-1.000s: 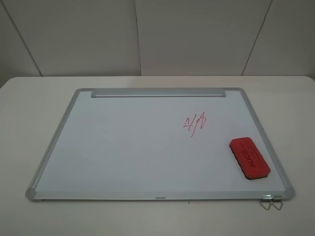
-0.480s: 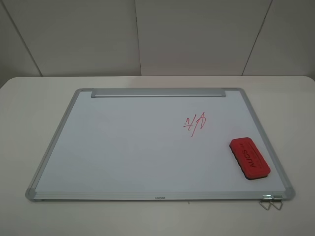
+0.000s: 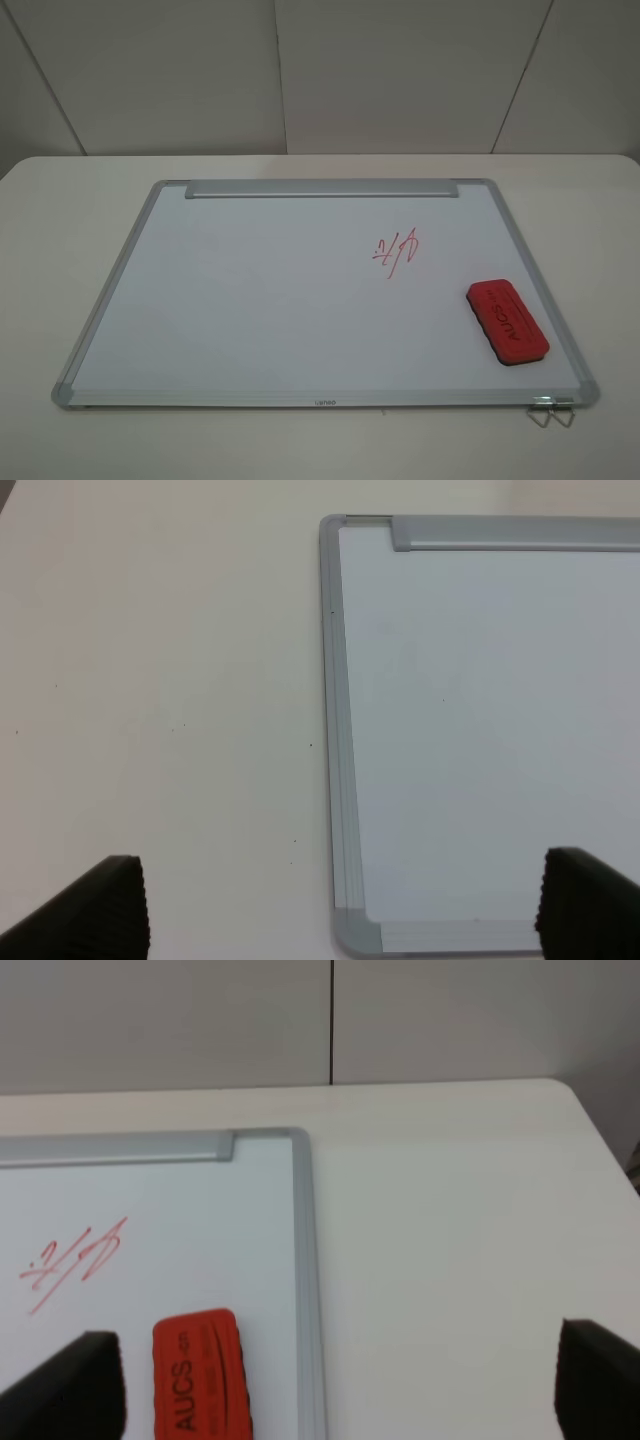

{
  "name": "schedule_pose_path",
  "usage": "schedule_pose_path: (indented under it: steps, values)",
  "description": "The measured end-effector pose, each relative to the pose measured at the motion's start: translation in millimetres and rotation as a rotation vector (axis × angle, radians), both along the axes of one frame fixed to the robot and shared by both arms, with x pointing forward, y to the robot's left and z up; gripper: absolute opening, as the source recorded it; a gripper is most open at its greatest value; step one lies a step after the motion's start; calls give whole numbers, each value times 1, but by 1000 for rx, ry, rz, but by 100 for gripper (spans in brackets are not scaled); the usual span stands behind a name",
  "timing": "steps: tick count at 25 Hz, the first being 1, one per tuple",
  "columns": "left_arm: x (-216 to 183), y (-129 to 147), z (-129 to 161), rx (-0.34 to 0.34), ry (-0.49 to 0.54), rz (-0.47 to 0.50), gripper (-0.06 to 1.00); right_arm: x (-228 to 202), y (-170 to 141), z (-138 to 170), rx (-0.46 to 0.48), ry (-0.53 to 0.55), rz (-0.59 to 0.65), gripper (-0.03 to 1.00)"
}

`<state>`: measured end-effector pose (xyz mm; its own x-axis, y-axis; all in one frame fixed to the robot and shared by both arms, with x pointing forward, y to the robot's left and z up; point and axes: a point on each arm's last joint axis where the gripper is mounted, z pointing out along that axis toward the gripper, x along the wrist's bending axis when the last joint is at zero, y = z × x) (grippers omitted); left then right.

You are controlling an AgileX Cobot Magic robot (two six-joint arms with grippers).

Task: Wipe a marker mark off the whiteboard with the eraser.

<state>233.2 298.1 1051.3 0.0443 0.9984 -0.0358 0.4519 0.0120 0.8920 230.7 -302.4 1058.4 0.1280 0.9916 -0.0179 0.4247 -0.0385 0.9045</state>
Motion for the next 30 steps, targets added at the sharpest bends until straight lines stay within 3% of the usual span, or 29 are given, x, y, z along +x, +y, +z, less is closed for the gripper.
schedule_pose_path:
  steps: [30]
  values:
    - [0, 0, 0, 0, 0, 0, 77, 0, 0, -1, 1, 5, 0, 78]
